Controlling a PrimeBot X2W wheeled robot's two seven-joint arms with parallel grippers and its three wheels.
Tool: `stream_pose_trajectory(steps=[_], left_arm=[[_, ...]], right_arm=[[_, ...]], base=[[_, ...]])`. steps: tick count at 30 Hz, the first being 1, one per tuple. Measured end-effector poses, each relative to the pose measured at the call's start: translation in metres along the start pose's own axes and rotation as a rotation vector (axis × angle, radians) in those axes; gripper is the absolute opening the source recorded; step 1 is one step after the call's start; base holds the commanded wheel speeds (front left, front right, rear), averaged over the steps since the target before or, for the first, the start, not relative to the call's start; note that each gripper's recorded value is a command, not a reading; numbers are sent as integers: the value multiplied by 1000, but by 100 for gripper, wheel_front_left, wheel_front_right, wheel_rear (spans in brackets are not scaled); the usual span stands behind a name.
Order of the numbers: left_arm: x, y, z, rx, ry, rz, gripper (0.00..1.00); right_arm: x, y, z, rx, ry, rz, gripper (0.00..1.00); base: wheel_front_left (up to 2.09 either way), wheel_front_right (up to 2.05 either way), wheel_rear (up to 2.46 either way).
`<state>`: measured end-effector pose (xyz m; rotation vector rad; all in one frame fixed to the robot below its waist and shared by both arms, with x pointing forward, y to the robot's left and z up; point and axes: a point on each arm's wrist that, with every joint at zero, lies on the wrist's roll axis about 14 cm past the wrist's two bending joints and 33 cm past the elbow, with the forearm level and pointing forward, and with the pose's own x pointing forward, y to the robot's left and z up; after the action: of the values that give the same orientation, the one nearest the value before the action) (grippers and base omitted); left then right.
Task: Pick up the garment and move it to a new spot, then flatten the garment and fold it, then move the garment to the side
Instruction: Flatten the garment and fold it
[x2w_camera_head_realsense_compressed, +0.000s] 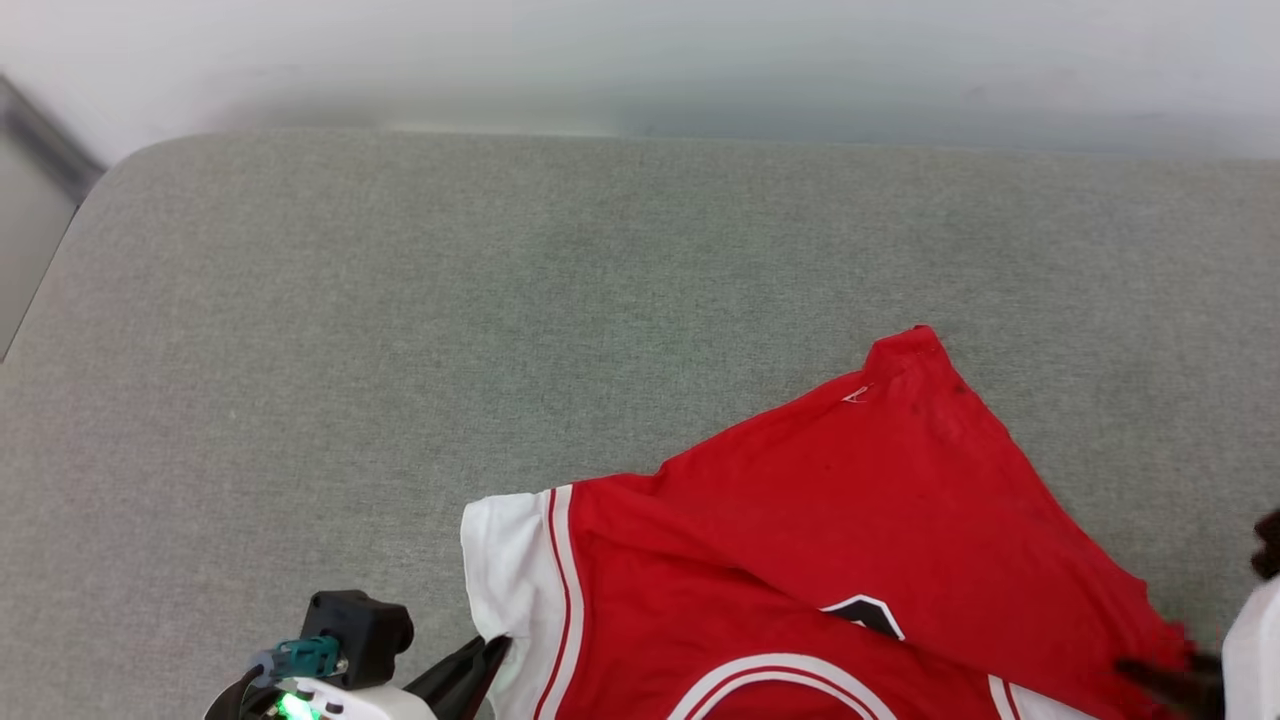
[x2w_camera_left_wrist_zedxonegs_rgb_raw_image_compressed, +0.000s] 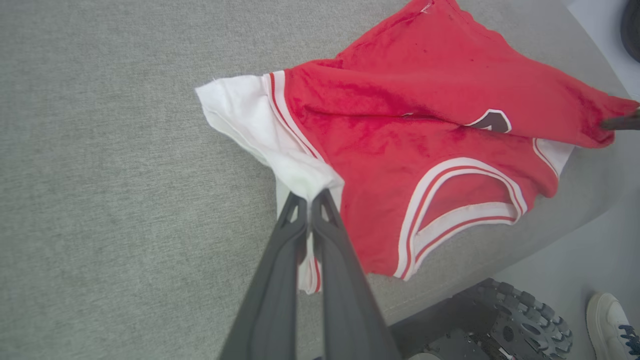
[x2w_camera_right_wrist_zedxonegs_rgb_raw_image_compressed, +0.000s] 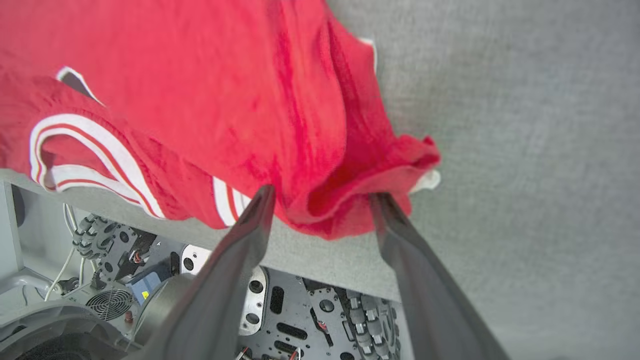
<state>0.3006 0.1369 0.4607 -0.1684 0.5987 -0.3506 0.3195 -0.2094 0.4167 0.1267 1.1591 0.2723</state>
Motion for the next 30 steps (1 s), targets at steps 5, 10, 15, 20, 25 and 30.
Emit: stream_pose_trajectory(steps=[5, 10, 15, 20, 25, 30], left_arm=[[1, 0, 6, 9, -22, 6, 0], [2, 1, 6, 14, -20, 11, 0], [6, 0, 12, 15, -32, 9, 0], [10, 5, 10, 4, -21, 30, 0], [16, 11, 7, -15, -10, 52, 0], [21, 14, 3, -25, 5, 61, 0]], right_arm=[[-10, 21, 55, -117, -108, 49, 100], [-2, 51, 104, -231, -168, 93, 100], [28, 66, 141, -294, -151, 86, 100], [68, 74, 158, -330, -77, 82, 100], [106, 73, 166, -355, -9, 61, 100], [137, 70, 162, -387, 64, 41, 100]], base=[[0, 0, 0], [0, 0, 0], [0, 0, 0], [0, 0, 0], [0, 0, 0], [0, 0, 0]])
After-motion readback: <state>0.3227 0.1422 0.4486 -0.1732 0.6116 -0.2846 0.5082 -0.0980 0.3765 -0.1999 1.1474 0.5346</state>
